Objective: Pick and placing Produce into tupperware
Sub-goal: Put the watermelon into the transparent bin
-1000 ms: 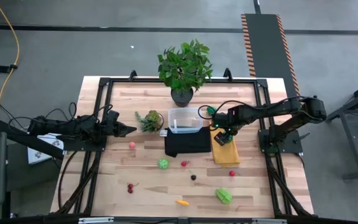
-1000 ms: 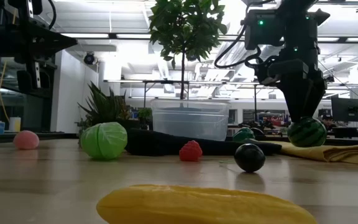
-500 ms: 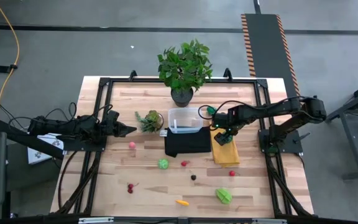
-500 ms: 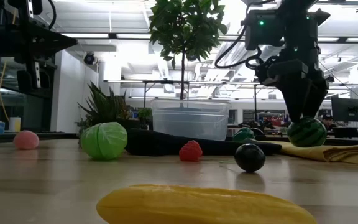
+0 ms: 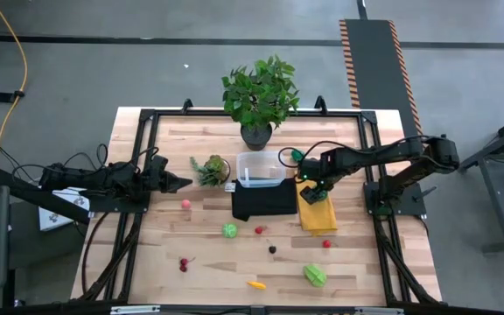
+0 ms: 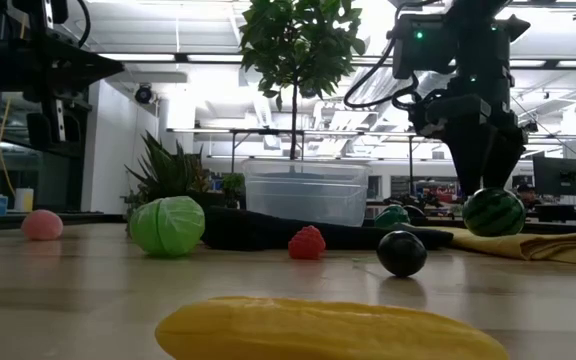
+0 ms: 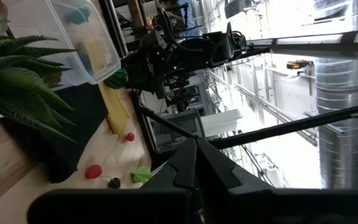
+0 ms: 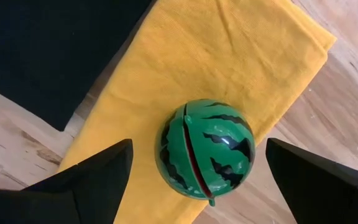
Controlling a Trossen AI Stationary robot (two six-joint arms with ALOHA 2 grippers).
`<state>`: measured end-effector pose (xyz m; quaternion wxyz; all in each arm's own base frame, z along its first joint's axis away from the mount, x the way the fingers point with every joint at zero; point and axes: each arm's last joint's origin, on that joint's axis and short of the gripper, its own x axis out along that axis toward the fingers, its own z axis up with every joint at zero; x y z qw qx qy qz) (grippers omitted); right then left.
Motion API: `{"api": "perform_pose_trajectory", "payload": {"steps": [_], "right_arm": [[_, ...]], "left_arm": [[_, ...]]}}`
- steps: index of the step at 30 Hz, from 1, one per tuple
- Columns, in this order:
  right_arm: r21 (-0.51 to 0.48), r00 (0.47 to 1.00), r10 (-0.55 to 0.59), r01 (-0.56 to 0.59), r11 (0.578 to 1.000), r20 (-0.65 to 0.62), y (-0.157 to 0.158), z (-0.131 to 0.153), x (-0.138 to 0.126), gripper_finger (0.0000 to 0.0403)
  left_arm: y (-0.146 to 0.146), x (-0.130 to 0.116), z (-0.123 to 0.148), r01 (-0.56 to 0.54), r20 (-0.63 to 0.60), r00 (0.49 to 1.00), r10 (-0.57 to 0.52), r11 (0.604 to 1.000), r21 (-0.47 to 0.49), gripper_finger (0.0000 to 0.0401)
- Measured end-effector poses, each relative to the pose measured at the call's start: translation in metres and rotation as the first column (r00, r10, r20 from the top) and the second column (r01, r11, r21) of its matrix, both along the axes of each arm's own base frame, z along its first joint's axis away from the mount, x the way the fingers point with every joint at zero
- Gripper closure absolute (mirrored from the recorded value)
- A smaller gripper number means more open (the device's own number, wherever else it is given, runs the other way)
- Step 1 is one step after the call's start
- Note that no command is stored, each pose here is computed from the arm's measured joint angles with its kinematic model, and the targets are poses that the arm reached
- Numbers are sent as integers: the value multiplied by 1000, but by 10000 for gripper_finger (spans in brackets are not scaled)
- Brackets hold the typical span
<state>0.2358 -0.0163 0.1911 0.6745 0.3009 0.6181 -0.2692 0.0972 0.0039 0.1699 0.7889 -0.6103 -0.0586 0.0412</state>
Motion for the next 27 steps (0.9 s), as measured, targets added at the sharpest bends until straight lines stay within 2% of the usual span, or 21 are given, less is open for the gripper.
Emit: {"api": "perform_pose_trajectory", "payload": {"steps": [15, 27], "right_arm": [[31, 993, 32, -29, 999, -110, 0, -27, 10, 43], [32, 993, 23, -19, 999, -113, 0, -28, 10, 44]], "left_arm": [[0, 0, 0, 17, -4, 1000, -17, 1000, 0, 400], [0, 0, 0, 17, -4, 1000, -17, 1000, 0, 400]]}}
